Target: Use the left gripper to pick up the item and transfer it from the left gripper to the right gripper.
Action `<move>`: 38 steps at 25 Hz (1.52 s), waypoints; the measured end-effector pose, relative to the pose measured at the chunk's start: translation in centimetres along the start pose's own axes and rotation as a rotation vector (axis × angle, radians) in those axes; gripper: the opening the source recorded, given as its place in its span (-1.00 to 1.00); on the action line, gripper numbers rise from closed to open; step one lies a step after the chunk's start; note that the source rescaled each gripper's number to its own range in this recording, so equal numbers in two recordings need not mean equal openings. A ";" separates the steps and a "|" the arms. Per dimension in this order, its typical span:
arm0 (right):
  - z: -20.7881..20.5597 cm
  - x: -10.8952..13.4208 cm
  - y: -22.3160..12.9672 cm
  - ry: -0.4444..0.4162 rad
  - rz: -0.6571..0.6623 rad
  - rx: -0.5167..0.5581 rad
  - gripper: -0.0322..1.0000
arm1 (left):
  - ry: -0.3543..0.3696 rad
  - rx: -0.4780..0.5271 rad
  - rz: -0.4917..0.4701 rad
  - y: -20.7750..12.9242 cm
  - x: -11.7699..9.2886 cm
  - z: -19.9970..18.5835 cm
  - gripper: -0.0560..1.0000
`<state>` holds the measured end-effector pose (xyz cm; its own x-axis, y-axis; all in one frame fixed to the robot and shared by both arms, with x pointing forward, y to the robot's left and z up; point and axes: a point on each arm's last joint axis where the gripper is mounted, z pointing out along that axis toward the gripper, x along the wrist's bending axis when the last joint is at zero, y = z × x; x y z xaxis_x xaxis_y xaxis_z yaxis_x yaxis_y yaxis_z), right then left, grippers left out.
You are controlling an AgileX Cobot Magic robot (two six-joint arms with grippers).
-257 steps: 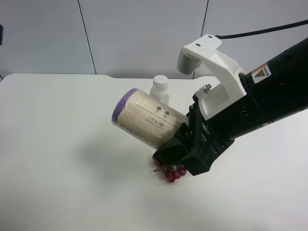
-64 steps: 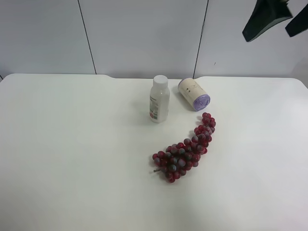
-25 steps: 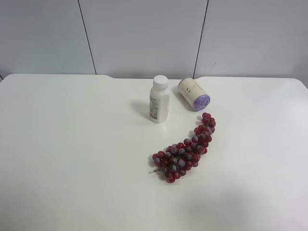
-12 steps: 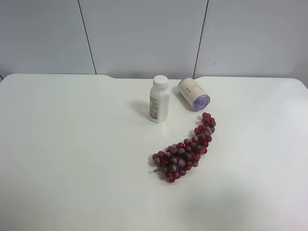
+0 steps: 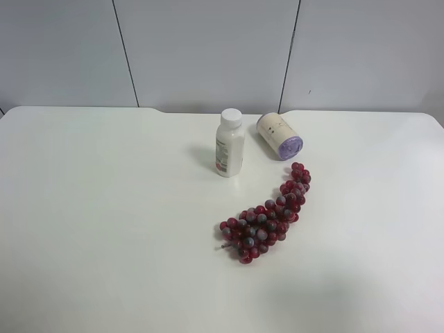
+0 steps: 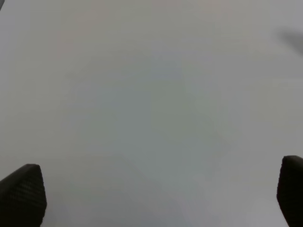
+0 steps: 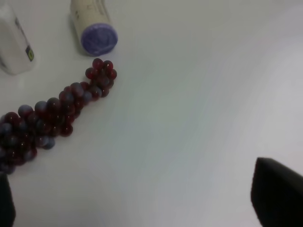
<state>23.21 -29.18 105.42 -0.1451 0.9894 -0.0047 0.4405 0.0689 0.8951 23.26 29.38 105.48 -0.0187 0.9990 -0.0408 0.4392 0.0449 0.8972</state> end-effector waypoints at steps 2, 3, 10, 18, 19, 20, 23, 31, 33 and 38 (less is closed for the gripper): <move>0.0 0.0 0.0 -0.015 0.008 0.000 0.99 | -0.001 0.000 0.000 0.0 0.0 0.0 1.00; 0.0 0.0 0.0 -0.020 0.011 0.000 0.99 | -0.001 0.000 0.000 0.0 0.0 0.0 1.00; 0.0 0.0 0.0 -0.022 0.012 0.000 0.99 | -0.001 0.000 0.000 0.0 0.0 0.0 1.00; 0.0 0.0 0.0 -0.022 0.012 0.000 0.99 | -0.001 0.000 0.000 0.0 0.0 0.0 1.00; 0.0 0.0 0.0 -0.022 0.012 0.000 0.99 | -0.001 0.000 0.000 0.0 0.0 0.0 1.00; 0.0 0.0 0.0 -0.022 0.012 0.000 0.99 | -0.001 0.000 0.000 0.0 0.0 0.0 1.00; 0.0 0.0 0.0 -0.022 0.012 0.000 0.99 | -0.001 0.000 0.000 0.0 0.0 0.0 1.00; 0.0 0.0 0.0 -0.022 0.012 0.000 0.99 | -0.001 0.000 0.000 0.0 0.0 0.0 1.00; 0.0 0.0 0.0 -0.022 0.012 0.000 0.99 | -0.001 0.000 0.000 0.0 0.0 0.0 1.00; 0.0 0.0 0.0 -0.022 0.012 0.000 0.99 | -0.001 0.000 0.000 0.0 0.0 0.0 1.00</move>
<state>23.23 -29.16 105.42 -0.1202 0.9927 -0.0038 0.4422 0.0569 0.8951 23.26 29.38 105.48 -0.0183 0.9990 -0.0414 0.4392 0.0453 0.8972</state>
